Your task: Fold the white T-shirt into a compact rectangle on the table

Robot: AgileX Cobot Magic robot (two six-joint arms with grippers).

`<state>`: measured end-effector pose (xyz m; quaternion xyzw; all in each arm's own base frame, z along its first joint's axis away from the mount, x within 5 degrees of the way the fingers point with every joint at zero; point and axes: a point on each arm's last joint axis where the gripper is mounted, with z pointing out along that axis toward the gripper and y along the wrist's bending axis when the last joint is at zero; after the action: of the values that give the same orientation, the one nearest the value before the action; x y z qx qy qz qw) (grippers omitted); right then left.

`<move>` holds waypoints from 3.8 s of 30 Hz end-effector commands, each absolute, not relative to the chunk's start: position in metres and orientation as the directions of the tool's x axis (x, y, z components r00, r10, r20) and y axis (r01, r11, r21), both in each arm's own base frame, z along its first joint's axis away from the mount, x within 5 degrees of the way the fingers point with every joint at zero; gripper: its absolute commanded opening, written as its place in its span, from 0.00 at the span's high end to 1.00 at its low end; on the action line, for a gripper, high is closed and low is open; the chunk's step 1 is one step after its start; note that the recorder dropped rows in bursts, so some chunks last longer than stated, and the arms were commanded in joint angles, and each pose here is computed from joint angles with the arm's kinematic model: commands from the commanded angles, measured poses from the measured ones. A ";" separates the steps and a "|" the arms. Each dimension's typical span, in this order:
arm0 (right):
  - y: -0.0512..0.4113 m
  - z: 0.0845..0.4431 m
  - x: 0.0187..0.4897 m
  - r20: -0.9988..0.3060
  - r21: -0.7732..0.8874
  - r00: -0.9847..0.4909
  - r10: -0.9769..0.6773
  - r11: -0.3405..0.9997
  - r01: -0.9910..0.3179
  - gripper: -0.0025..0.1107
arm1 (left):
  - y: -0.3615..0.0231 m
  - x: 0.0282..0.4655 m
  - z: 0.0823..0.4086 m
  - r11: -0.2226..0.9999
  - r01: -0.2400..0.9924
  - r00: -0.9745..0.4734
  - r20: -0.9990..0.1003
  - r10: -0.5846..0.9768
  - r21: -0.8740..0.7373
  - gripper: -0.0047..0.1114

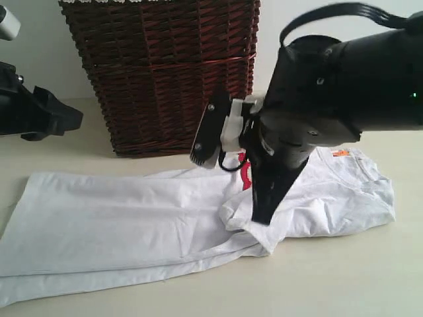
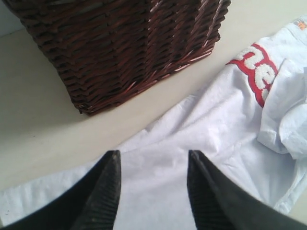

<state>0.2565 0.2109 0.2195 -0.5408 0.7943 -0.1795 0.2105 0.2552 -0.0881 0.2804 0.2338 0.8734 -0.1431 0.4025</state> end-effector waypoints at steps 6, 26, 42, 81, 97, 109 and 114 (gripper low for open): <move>0.199 0.154 0.284 0.005 -0.342 -0.342 -0.940 0.320 -0.884 0.98 | -0.090 0.253 0.280 0.841 0.534 -0.576 -0.764 0.293 -0.080 0.58; 0.217 0.160 0.316 -0.227 -0.487 -0.389 -0.893 0.450 -0.749 0.98 | -0.090 0.253 0.280 0.841 0.535 -0.576 -0.763 0.293 -0.081 0.58; 0.183 0.144 0.302 0.059 -0.267 -0.510 -0.858 0.478 -0.837 0.98 | -0.095 0.256 0.262 0.820 0.556 -0.645 -0.692 0.325 -0.132 0.58; 0.095 0.227 0.315 -0.226 -0.383 -0.805 -0.549 0.810 -0.445 0.79 | -0.062 0.261 0.223 0.931 0.355 -0.863 -0.411 0.293 -0.084 0.96; -0.038 0.156 0.331 -0.146 0.182 -0.987 0.060 0.983 0.033 0.51 | -0.050 0.223 0.323 0.913 0.301 -0.642 -0.766 -0.019 -0.275 0.66; -0.052 0.156 0.336 -0.108 0.059 -0.987 0.120 0.992 0.114 0.51 | -0.025 0.060 0.373 0.945 0.307 0.034 -0.991 -0.133 -0.116 0.96; -0.052 0.135 0.345 -0.007 0.105 -0.996 0.084 0.991 0.082 0.51 | -0.018 -0.019 0.369 0.932 0.354 0.336 -0.920 -0.203 -0.077 0.96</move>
<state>0.3380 -0.0486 0.1350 0.0417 0.9980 0.0459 0.0103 0.0052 -0.0221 0.3681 0.0700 0.6021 -0.1712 0.7767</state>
